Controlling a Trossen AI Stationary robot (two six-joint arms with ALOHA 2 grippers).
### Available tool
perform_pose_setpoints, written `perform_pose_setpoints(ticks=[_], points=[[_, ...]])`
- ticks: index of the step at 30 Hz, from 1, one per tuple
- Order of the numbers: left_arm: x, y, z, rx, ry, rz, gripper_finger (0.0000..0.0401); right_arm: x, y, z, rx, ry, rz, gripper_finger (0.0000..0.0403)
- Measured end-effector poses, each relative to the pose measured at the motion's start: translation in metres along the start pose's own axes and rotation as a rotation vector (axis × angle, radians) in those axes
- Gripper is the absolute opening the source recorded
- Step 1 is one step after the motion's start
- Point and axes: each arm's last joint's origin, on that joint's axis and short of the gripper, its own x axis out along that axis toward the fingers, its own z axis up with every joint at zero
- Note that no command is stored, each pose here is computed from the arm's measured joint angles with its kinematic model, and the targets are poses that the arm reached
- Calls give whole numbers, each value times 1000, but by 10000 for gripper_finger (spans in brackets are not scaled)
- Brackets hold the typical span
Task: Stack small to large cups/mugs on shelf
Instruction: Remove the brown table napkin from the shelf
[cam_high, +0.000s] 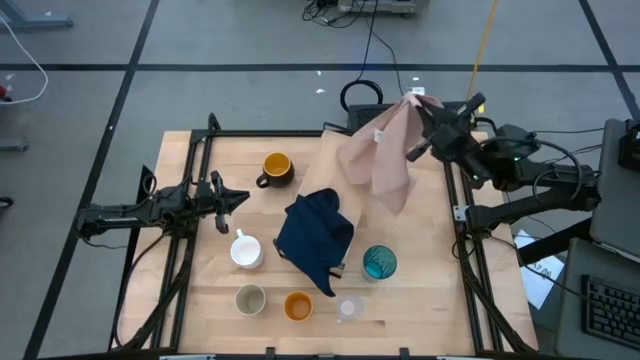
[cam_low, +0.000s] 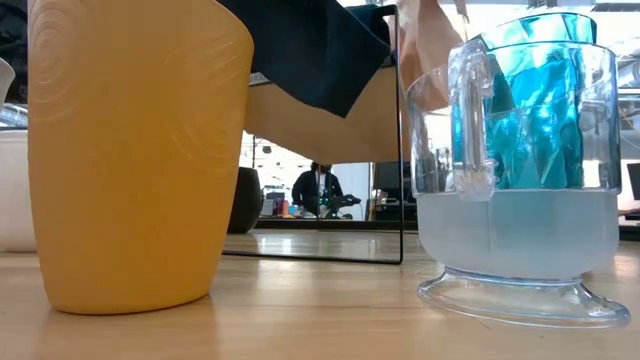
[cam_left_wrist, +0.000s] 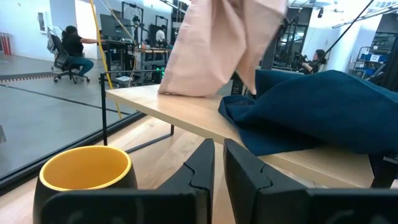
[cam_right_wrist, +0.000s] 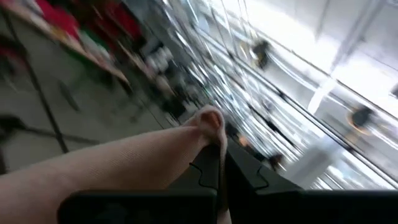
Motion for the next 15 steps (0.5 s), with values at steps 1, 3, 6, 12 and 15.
perform_pose_setpoints(ticks=[1,3,6,12,15], points=[[0,0,0,0,0,0,37,0,-1,-1,-24,33,-19,0],[0,0,0,0,0,0,37,-1,-4,-2,-58,92,-60,0],[0,0,0,0,0,0,37,-2,-10,-3,-83,148,-113,0],[0,0,0,0,0,0,37,-12,-27,-1,-81,172,-181,0],[0,0,0,1,1,0,37,-18,-36,2,-76,164,-203,0]])
